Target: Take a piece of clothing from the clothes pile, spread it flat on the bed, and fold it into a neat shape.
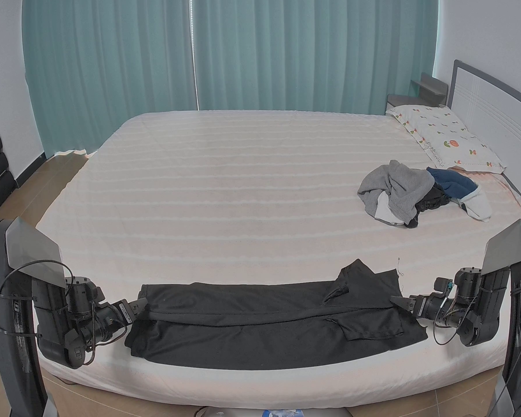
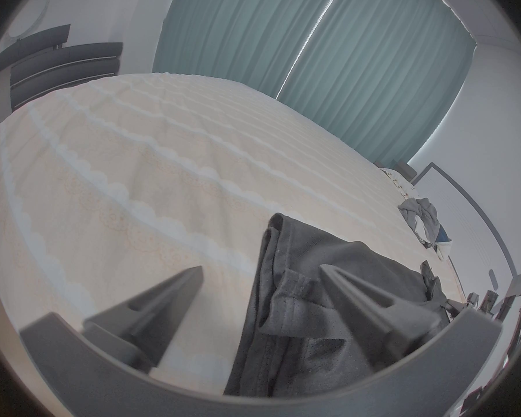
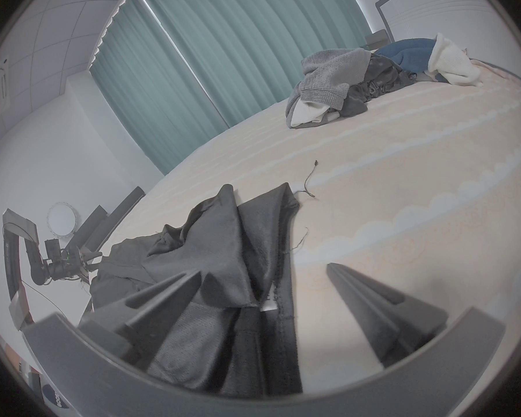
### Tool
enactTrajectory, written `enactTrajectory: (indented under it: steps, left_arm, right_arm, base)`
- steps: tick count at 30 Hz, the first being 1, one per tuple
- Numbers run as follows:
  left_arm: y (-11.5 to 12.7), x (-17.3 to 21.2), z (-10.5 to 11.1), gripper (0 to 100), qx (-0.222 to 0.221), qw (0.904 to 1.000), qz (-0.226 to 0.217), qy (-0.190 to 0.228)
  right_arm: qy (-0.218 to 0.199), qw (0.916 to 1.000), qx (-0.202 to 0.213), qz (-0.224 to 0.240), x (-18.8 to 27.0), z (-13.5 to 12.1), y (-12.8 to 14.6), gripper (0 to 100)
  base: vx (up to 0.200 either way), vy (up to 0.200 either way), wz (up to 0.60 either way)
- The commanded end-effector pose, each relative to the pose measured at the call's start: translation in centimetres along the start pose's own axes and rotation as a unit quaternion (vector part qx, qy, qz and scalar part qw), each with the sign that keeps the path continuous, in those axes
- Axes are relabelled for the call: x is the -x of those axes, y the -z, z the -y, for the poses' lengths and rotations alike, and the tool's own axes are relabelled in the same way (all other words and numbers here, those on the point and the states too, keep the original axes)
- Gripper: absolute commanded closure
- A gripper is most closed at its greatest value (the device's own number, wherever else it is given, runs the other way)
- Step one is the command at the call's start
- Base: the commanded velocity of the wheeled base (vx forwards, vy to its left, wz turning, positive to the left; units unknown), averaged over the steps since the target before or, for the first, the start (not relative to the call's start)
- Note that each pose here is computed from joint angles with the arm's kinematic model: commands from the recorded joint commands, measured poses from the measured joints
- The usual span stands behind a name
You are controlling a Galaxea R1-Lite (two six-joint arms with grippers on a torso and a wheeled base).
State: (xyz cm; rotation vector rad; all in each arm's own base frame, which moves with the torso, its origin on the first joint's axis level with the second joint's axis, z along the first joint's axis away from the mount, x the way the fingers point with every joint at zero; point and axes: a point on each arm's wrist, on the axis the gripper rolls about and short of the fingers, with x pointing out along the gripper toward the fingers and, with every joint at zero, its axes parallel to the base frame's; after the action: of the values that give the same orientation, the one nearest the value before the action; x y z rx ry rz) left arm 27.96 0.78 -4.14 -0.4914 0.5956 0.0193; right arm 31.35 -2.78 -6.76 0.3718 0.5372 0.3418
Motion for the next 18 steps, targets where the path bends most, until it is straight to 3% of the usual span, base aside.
enactTrajectory:
  steps: [1,4,6,11,18]
  left_arm:
    - [0.0,-0.1,0.0,0,0.0,1.0,0.0,0.001]
    - [-0.3,-0.2,0.2,0,0.001,1.0,0.008,0.005]
    - [-1.5,-0.2,0.4,0,0.007,0.9993,0.034,0.013]
    - [-4.4,-1.3,2.0,0,0.079,0.9917,0.086,0.053]
    - [-6.1,-4.2,2.8,0,0.101,0.9927,0.052,0.04]
  right_arm:
    - [-0.003,0.9999,0.003,0.016,0.1,-0.2,-0.8,0]
    - [-0.008,0.9992,-0.014,0.037,0.5,-0.6,-2.1,0]
    - [-0.015,0.9969,-0.048,0.06,0.7,-1.0,-3.6,0]
    - [-0.032,0.9903,-0.108,0.082,-0.5,-1.7,-4.9,0]
    - [-0.043,0.9808,-0.171,0.083,-2.1,-1.7,-4.8,0]
  base:
    - [0.0,0.0,0.0]
    - [0.0,0.0,0.0]
    - [0.0,0.0,0.0]
    - [0.0,0.0,0.0]
    - [0.0,0.0,0.0]
